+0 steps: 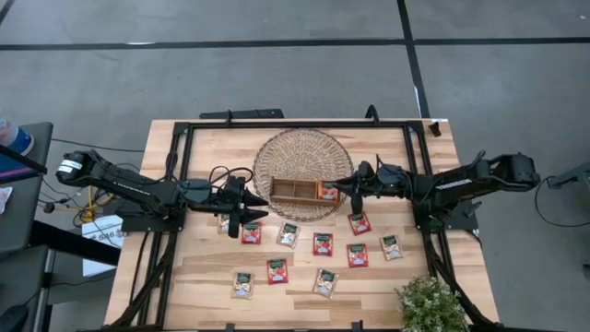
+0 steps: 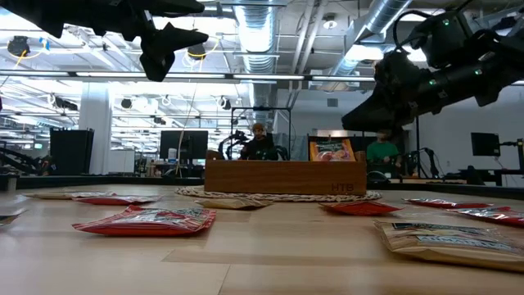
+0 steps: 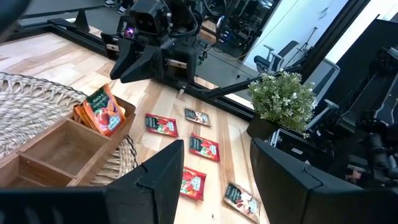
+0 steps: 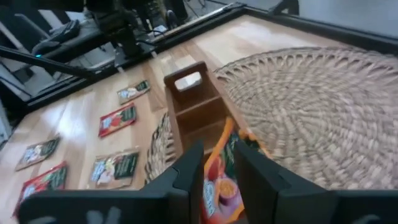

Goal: Pick & Place Tea
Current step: Put the orange tea bag into the right section of the wooden organizer

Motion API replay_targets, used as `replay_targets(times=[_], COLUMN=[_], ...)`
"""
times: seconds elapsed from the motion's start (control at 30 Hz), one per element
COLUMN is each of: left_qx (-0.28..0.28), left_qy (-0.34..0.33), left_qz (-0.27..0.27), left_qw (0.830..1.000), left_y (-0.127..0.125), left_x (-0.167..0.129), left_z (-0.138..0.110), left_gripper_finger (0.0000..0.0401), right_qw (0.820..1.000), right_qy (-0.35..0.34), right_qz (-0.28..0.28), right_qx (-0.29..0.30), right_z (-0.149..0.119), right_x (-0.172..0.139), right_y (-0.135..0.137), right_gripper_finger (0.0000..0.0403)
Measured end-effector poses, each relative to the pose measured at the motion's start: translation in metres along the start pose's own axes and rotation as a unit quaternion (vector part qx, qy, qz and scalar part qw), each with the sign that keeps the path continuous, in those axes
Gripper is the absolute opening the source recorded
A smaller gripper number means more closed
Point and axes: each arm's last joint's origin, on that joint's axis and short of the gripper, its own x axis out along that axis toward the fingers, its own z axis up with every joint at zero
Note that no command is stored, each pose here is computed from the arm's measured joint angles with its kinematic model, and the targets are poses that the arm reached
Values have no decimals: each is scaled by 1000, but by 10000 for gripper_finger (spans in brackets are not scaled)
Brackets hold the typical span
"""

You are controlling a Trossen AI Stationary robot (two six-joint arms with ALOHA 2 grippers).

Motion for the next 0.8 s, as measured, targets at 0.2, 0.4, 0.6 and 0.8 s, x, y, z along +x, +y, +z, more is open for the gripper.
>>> replay_targets(times=[0.2,0.4,0.6,0.8], left_qx=[1,9,9,11], left_qy=[0,0,5,14], left_qz=[0,0,-3,-1], left_qw=[1000,1000,1000,1000], left_y=[0,0,0,1], left_x=[0,0,0,0], left_z=[0,0,-1,-2], left_gripper_finger=[177,177,177,177], right_qw=[997,987,983,978], right_qy=[29,113,143,177], right_qz=[-36,-59,-61,-58], right_qx=[-57,-95,-99,-98], right_z=[23,35,35,30], right_x=[12,29,35,32], right_y=[5,6,8,13], right_gripper_finger=[41,4,7,3])
